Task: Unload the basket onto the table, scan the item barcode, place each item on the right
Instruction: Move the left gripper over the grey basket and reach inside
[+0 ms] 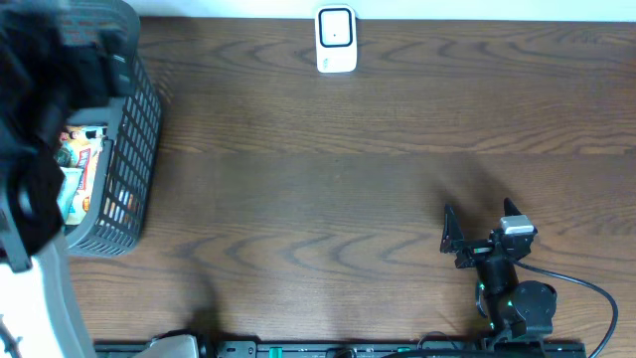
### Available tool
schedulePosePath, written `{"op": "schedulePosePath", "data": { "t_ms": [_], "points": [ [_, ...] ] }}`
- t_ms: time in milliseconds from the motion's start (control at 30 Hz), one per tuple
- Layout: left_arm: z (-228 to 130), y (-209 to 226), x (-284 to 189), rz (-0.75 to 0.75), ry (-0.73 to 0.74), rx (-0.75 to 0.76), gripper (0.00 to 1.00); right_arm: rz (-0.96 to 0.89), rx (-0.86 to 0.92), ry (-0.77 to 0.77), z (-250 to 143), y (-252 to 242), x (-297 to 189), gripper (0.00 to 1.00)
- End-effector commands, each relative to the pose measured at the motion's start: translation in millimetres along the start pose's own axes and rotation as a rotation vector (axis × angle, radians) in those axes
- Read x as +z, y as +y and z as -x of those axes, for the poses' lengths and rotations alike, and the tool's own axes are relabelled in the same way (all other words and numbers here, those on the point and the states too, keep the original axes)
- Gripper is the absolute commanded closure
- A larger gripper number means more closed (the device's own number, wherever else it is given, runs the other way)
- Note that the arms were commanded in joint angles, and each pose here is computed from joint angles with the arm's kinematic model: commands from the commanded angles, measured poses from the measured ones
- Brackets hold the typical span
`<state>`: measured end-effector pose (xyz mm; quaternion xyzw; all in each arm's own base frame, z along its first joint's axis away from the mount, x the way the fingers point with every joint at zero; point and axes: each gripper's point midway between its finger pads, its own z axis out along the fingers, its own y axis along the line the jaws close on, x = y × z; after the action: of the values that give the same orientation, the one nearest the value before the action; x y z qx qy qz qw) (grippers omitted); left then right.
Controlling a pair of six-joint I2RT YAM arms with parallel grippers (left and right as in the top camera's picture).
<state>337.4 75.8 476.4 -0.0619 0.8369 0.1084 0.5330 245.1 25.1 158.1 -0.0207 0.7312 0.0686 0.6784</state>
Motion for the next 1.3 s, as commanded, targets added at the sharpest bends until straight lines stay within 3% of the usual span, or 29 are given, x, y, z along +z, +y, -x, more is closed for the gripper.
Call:
{"op": "schedulePosePath", "data": {
  "t_ms": [0,167,633,800,1100,1267],
  "points": [
    [-14,68,17,0.239,0.069,-0.076,0.03,-0.007,-0.012,0.0,0,-1,0,0.01],
    [-50,109,32,0.332,0.207,-0.132,0.03,-0.007,-0.012,0.0,0,-1,0,0.01],
    [-137,121,92,0.309,0.503,-0.152,0.02,-0.007,-0.012,0.0,0,-1,0,0.01],
    [-173,137,113,0.339,0.595,-0.306,0.03,-0.007,-0.012,0.0,0,-1,0,0.01],
    [-194,143,130,0.374,0.626,-0.512,0.02,-0.007,-0.012,0.0,0,-1,0,0.01],
    [-211,135,144,0.306,0.686,-0.563,0.02,-0.007,-0.012,0.0,0,-1,0,0.01]
  ]
}}
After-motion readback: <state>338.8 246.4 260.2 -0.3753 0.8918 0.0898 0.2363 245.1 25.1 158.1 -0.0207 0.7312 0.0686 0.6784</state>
